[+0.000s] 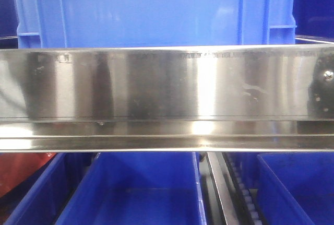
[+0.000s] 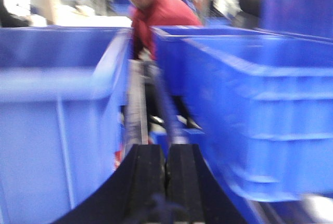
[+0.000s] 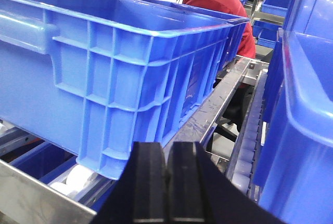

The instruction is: Place cylindrical capacitor in blue bin on shelf

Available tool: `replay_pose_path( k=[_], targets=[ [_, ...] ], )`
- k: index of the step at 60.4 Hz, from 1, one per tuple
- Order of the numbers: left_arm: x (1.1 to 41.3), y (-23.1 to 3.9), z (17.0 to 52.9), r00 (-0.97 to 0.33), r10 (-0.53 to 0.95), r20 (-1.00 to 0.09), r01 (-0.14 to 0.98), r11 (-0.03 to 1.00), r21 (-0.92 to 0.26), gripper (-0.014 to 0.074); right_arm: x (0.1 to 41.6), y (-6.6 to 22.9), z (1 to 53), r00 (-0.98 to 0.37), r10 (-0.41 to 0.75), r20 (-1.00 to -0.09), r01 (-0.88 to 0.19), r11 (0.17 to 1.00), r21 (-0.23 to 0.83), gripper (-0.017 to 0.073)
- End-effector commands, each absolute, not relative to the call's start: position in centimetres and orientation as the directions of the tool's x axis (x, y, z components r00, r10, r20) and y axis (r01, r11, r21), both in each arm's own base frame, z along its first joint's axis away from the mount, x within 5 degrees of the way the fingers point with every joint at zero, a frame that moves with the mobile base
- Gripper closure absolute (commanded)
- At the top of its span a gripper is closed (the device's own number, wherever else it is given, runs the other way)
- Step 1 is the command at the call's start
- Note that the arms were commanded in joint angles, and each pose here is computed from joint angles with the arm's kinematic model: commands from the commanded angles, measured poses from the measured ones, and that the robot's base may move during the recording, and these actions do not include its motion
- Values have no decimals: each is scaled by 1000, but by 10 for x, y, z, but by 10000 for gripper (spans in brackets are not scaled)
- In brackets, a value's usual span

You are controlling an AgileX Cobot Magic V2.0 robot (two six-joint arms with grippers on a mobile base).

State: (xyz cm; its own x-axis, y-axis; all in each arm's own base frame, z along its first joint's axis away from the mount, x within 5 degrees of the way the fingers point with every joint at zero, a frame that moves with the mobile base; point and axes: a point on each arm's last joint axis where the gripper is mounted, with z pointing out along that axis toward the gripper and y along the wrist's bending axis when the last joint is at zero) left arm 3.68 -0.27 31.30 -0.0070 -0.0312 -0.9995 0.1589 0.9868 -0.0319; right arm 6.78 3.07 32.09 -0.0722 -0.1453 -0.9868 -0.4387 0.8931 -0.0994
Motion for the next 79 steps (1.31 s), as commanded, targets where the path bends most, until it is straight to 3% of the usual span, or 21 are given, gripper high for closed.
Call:
replay_pose_path(
  k=[1, 17, 20, 23, 79],
  targets=[
    [43, -5, 290, 53, -73, -996, 148, 987, -64, 704, 67, 30, 322, -54, -132, -990, -439, 894, -95, 683],
    [55, -7, 216, 90, -85, -992, 140, 988, -71, 704, 67, 30, 322, -54, -132, -990, -439, 894, -95, 683],
    [55, -8, 217, 120, -89, -989, 145, 987, -71, 704, 67, 30, 322, -54, -132, -990, -439, 894, -95, 683],
    [56, -7, 208, 22, -76, -997, 132, 989, -72, 704, 67, 30, 322, -54, -132, -990, -439, 894, -95, 683],
    [56, -7, 208, 17, -75, -997, 134, 988, -72, 704, 67, 30, 322, -54, -132, -990, -439, 894, -95, 683]
  ],
)
